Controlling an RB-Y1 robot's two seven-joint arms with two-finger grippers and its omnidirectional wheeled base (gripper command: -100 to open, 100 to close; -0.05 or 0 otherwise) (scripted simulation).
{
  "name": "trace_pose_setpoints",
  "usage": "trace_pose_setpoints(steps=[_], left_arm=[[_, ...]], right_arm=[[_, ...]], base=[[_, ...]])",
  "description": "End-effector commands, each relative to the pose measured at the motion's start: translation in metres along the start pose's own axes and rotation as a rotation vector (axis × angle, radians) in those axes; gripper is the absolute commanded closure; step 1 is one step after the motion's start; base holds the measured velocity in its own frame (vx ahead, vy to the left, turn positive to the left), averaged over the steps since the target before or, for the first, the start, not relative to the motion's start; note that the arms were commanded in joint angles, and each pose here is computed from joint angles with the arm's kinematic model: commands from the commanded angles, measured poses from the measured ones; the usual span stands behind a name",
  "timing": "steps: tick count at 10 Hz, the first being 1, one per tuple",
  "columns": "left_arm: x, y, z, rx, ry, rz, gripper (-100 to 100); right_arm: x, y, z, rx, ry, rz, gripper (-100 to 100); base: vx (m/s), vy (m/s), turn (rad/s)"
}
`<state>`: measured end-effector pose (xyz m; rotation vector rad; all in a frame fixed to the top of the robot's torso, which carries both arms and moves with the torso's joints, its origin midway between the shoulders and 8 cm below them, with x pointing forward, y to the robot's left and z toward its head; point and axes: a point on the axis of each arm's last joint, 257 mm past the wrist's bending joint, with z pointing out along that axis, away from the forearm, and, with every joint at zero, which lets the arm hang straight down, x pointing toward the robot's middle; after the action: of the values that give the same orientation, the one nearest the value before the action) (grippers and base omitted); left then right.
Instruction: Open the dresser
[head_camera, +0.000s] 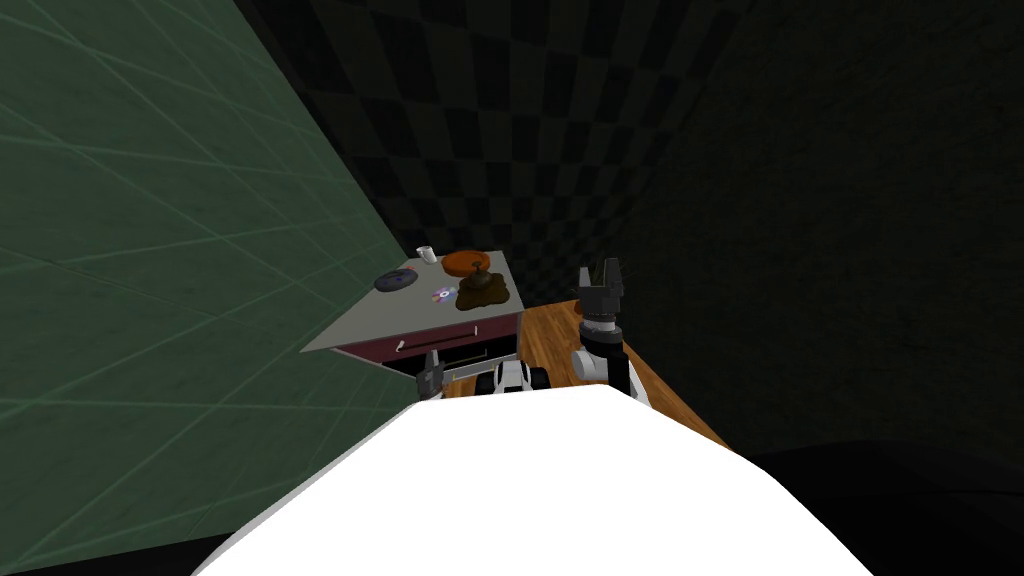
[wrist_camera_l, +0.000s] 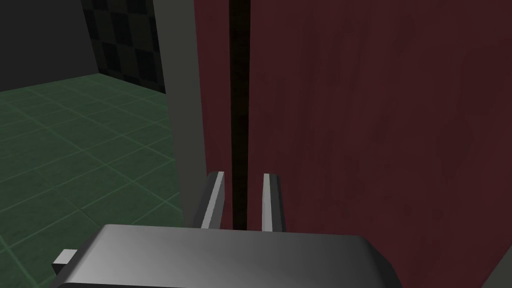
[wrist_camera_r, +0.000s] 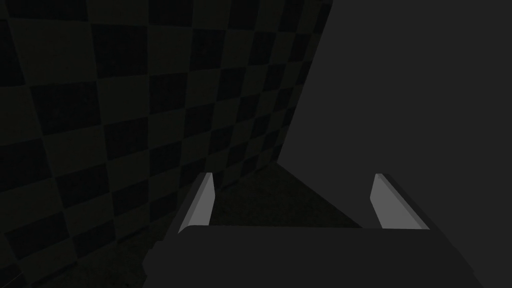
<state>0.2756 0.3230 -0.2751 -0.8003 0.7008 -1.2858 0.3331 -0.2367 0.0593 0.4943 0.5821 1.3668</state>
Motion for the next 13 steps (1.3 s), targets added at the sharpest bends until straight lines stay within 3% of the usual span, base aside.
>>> trace_pose_setpoints(steps=[1,3,4,11,12,13], left_arm=[[0.000,0.002,0.014,0.003,0.004,-0.005,-100],[0.002,0.005,0.029,0.007,0.003,-0.013,-100],[0.001,0.004,0.025,0.008,0.003,-0.010,-100],[-0.009,0.014,0.083,0.007,0.015,-0.012,-100],[-0.007,0.012,0.076,0.010,0.014,-0.012,-100],[-0.006,0.012,0.066,0.007,0.011,-0.012,100]], right_arm=[[0.000,0.000,0.000,0.000,0.000,0.000,0],[0.000,0.000,0.000,0.000,0.000,0.000,0],[0.000,0.000,0.000,0.000,0.000,0.000,0],[0.000,0.000,0.000,0.000,0.000,0.000,0],[0.000,0.000,0.000,0.000,0.000,0.000,0],[0.000,0.000,0.000,0.000,0.000,0.000,0]], base=[[-0.012,-0.139,0.003],[-0.030,-0.151,0.001],[-0.018,-0.078,0.004],[-0.030,-0.026,0.014],[-0.018,-0.019,0.004],[0.019,0.012,-0.020]])
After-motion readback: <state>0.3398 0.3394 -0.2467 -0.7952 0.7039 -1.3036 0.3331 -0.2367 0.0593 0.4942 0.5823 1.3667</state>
